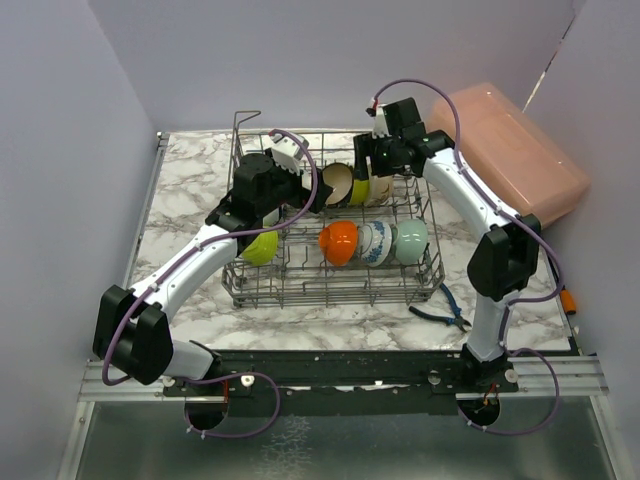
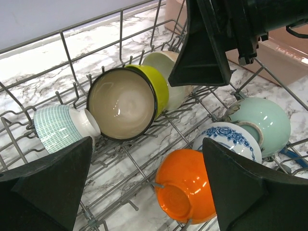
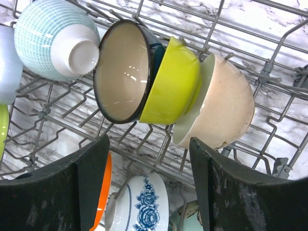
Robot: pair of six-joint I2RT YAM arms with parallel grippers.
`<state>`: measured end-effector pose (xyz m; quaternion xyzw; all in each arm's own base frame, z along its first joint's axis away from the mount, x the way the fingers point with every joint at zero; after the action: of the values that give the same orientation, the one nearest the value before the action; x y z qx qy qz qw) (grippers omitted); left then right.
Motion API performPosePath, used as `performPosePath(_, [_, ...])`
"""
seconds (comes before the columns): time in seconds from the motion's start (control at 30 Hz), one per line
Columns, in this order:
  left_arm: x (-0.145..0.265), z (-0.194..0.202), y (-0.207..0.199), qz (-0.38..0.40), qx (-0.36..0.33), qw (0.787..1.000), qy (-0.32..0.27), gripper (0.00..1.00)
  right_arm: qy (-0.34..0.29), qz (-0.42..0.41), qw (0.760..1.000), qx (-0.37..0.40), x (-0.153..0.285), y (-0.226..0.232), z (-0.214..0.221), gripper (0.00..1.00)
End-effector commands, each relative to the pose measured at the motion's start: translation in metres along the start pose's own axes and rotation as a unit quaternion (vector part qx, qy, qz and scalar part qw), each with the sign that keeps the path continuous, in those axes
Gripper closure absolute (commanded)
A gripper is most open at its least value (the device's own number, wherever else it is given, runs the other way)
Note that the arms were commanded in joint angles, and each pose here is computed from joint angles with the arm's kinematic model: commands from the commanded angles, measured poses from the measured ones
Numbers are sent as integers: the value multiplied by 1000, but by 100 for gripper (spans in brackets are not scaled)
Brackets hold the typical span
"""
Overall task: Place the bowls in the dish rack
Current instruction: Adjust the bowl in the dish rack.
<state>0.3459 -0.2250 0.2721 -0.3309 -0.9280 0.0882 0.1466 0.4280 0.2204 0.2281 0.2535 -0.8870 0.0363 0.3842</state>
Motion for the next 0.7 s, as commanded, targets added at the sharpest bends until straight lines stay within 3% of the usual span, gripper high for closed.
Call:
performPosePath(0.0, [-3,-14,-7,13,5,1000,-13,5,-5,37,999,-20,3,-13,0,28])
performPosePath(0.4, [-40,-18,-23,19,28,999,31,17,-38,-18,995,-91,30,-33,-9,29])
performPosePath(0.67, [-90,15,-27,-10,49,991,128,34,-62,-16,991,-116,55,-52,-6,30])
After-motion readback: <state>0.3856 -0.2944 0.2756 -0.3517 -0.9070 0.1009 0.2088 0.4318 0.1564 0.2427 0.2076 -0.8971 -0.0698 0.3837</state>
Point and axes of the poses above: each gripper's point midway between its finger pads, its own x axis back along the fingers, its own y axis along the line the jaws close on, z = x × y, the point moved 4 cm from there along x, back along the fingers, and after that the axes turned 5 degrees about x, right-handed, at the moved point
